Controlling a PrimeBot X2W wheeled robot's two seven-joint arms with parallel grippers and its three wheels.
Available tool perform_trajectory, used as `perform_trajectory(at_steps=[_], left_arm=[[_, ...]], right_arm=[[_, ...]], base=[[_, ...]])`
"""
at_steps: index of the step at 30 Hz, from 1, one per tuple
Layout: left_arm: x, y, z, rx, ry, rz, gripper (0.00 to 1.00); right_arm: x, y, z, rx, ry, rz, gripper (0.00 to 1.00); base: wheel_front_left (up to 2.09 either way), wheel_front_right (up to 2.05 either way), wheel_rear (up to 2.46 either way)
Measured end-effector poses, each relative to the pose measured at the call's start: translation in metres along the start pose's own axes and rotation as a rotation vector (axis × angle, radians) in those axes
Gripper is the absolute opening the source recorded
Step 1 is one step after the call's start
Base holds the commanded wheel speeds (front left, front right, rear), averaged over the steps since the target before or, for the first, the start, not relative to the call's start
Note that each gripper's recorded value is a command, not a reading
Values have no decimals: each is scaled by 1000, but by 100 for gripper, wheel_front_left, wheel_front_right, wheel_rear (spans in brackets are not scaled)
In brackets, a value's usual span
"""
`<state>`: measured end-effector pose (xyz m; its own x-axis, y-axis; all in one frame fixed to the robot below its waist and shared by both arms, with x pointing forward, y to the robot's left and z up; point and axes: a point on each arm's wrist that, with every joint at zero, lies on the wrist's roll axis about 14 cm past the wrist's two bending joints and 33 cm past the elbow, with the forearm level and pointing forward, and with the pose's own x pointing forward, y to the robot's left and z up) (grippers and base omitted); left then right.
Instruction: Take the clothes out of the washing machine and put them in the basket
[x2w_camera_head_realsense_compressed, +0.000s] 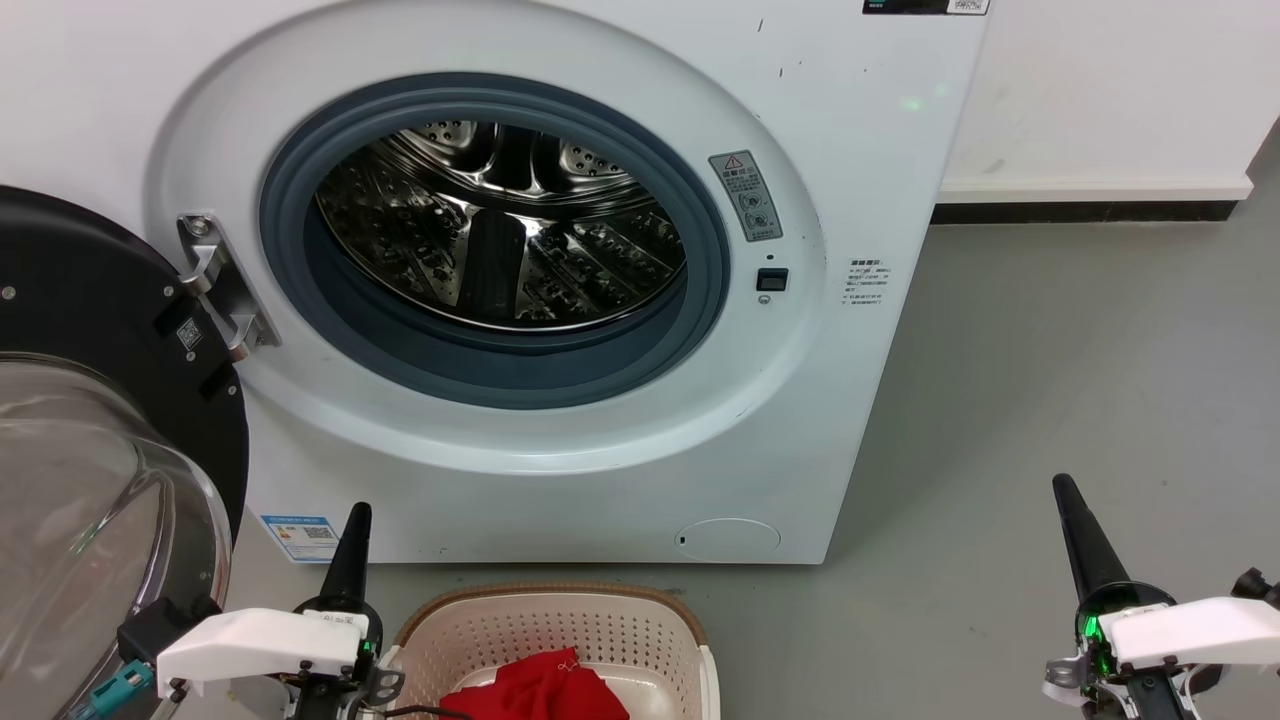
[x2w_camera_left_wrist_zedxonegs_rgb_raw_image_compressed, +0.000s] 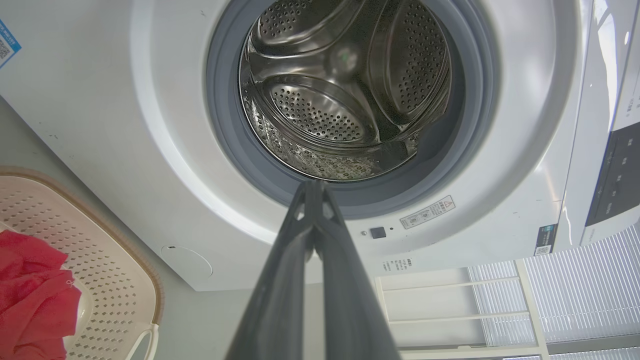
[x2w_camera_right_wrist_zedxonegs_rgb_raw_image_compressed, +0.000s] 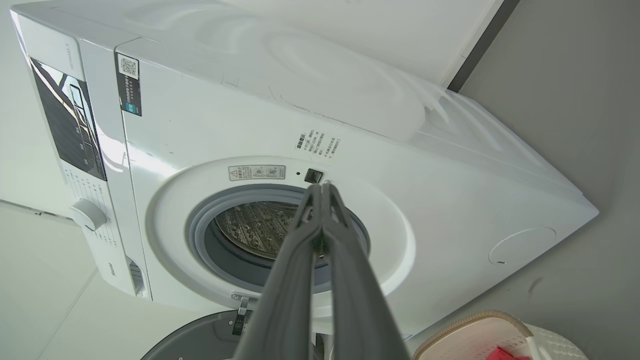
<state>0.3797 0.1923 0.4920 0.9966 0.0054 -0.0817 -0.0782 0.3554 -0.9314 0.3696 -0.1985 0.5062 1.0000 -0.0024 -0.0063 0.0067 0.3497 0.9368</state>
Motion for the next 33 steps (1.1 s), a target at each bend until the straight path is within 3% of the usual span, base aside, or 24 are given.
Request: perform_trajectory(at_steps=[33], left_arm=[[5, -6, 9, -297, -4, -52, 0]], right_arm=[[14, -3, 1, 289, 3, -6, 0]], base=[[0, 0, 0]])
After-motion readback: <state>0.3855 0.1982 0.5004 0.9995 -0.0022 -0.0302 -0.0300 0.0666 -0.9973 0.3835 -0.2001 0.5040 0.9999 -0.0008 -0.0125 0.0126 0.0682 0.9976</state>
